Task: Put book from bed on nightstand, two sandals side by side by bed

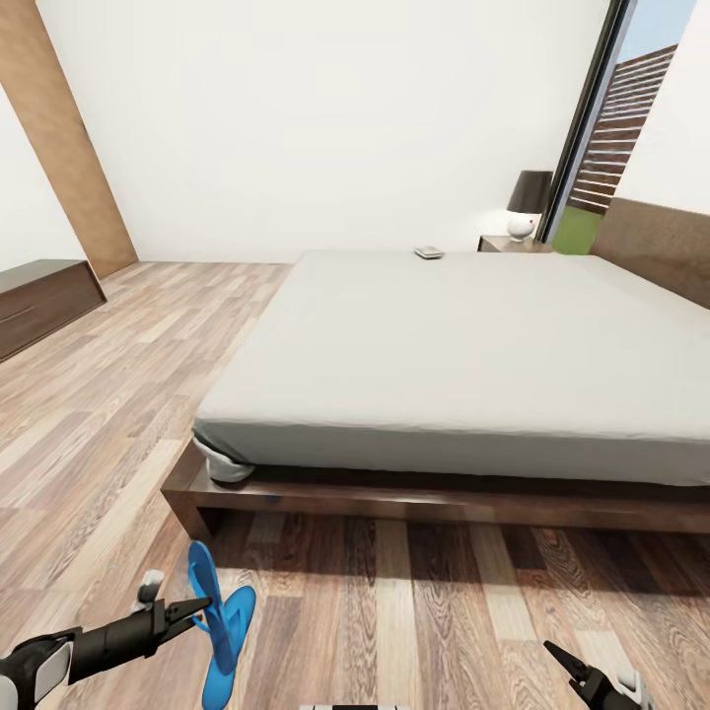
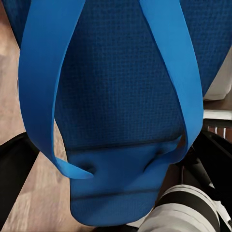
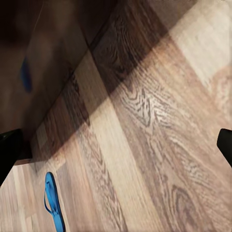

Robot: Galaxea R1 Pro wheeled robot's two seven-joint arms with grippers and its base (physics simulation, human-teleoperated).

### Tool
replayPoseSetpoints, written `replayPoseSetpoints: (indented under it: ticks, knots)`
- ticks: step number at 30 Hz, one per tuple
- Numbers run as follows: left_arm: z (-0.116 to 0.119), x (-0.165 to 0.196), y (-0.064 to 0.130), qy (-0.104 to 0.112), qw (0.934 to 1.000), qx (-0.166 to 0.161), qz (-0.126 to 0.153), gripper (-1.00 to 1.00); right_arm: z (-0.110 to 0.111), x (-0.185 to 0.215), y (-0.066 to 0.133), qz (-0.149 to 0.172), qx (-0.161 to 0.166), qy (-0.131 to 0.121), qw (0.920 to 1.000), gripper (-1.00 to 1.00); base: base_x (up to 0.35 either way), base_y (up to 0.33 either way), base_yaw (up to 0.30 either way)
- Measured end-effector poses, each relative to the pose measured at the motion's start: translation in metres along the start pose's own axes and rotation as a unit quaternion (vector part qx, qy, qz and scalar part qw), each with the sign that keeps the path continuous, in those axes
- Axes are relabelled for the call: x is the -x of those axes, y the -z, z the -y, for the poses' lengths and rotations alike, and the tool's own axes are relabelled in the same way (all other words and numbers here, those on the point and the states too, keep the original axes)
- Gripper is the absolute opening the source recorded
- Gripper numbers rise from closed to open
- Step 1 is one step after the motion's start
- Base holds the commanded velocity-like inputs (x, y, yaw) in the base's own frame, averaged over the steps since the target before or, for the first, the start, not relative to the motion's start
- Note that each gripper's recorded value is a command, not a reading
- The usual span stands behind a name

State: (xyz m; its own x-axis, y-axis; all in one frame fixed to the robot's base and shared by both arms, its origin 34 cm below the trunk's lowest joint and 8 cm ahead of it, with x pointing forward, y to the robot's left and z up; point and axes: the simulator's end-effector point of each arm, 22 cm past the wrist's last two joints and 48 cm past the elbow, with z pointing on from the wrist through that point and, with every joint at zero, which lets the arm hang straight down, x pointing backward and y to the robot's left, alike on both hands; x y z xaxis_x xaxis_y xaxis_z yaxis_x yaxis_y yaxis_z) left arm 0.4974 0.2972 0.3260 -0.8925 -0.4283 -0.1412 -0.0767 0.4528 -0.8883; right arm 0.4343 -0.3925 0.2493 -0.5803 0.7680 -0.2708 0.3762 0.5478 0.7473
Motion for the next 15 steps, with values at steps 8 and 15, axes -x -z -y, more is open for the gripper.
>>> replayPoseSetpoints:
  ticks: [8, 15]
  knots:
    - [-0.002, -0.007, -0.031, -0.014, 0.9996, 0.024, -0.012, -1.00, -0.019, 0.005, -0.004, -0.003, 0.034, 0.009, 0.9994, 1.00, 0.000, 0.000, 0.000]
    - [-0.009, -0.010, -0.051, -0.059, 0.9948, 0.071, -0.044, -1.00, -0.073, 0.037, 0.008, -0.036, 0.138, 0.042, 0.9889, 1.00, 0.000, 0.000, 0.000]
